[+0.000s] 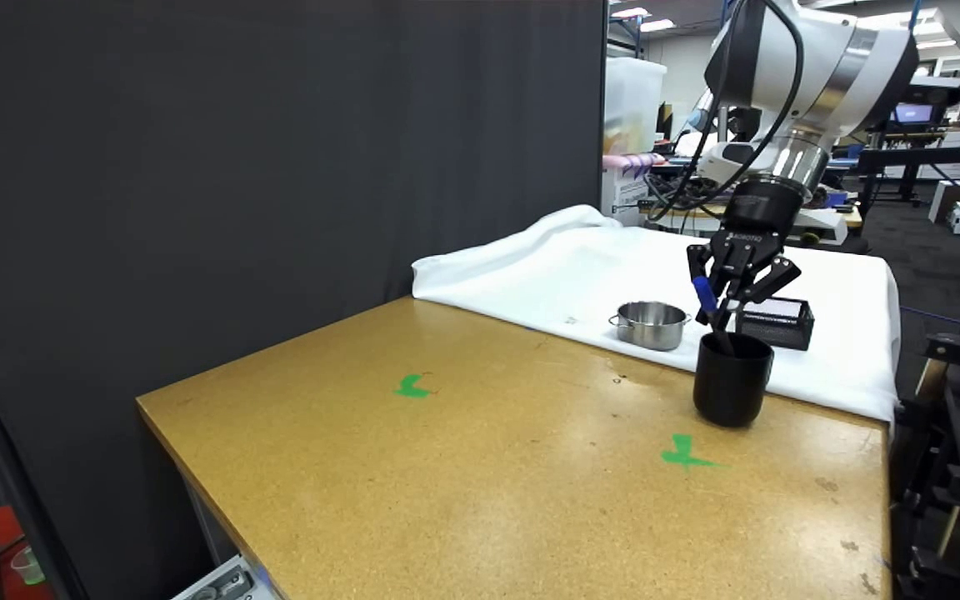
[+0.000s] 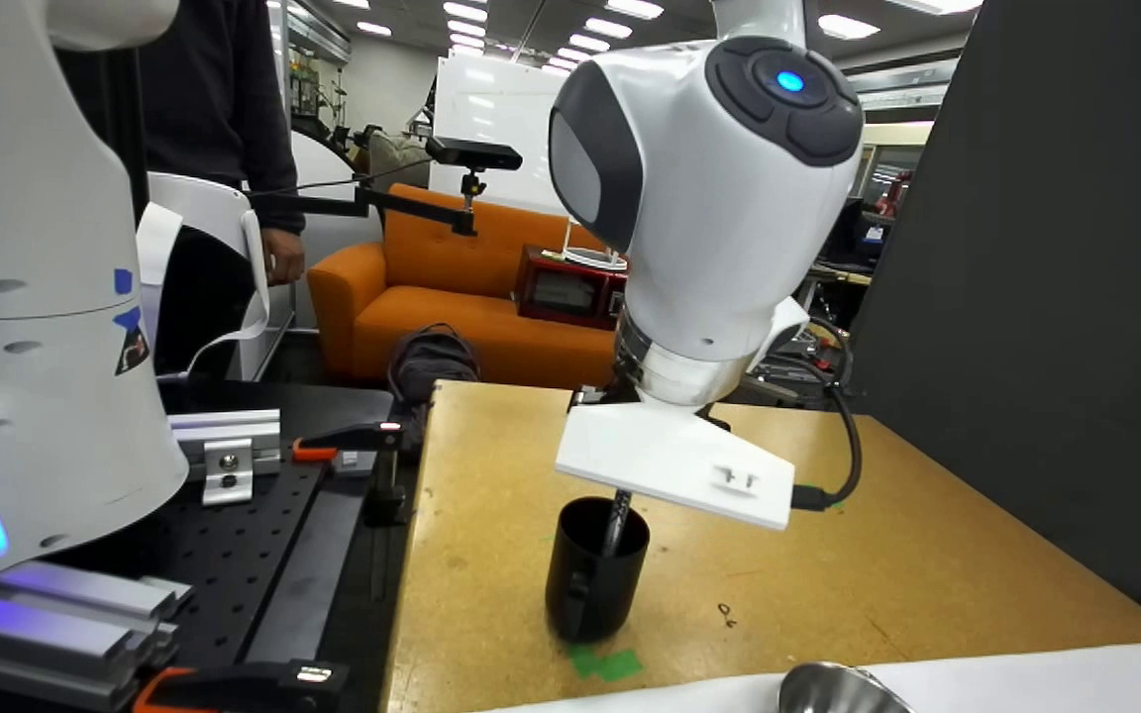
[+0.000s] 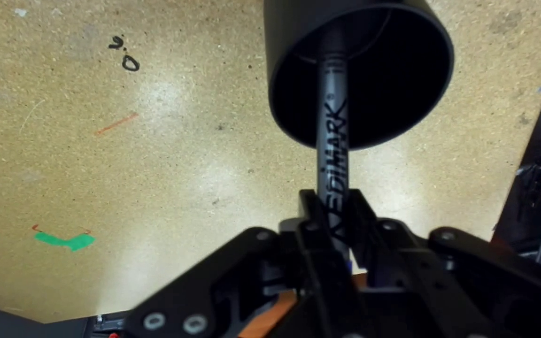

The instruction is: Remove the blue marker from the mug

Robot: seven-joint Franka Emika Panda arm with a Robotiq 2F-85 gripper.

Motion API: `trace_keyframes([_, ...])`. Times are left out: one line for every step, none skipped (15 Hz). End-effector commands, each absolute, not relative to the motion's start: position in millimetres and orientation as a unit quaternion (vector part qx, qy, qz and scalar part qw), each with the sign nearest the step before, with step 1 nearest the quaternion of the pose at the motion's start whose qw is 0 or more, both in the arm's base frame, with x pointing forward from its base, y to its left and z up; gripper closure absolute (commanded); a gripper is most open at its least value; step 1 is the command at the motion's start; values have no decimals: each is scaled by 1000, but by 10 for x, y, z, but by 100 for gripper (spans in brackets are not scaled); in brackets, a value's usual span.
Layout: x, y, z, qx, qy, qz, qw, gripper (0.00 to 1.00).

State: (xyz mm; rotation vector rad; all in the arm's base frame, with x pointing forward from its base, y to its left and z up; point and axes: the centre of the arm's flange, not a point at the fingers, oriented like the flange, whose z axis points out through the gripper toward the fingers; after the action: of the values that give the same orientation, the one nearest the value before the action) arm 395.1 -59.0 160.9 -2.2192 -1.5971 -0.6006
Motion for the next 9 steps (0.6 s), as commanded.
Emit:
trace_keyframes([3864,-523,1959,-784,-565,-213,147,96])
trace_keyframes([3861,-482,2061,-782,-569,-215,138,96])
trace_keyframes([3864,-438,2145,-781,-572,-215,131,96])
trace_keyframes([3869,-379,2228,-780,-575,-212,125,96])
trace_keyframes([3875,-279,2307,-779,-581,-204,118,96])
trace_keyframes([3872,-183,2377,-775,-591,-197,110,96])
trace_keyframes([3870,-62,2431,-771,-600,-188,104,96])
trace_keyframes([3860,90,2466,-765,-612,-175,97,96])
trace_keyframes([3845,238,2483,-759,-623,-163,92,96])
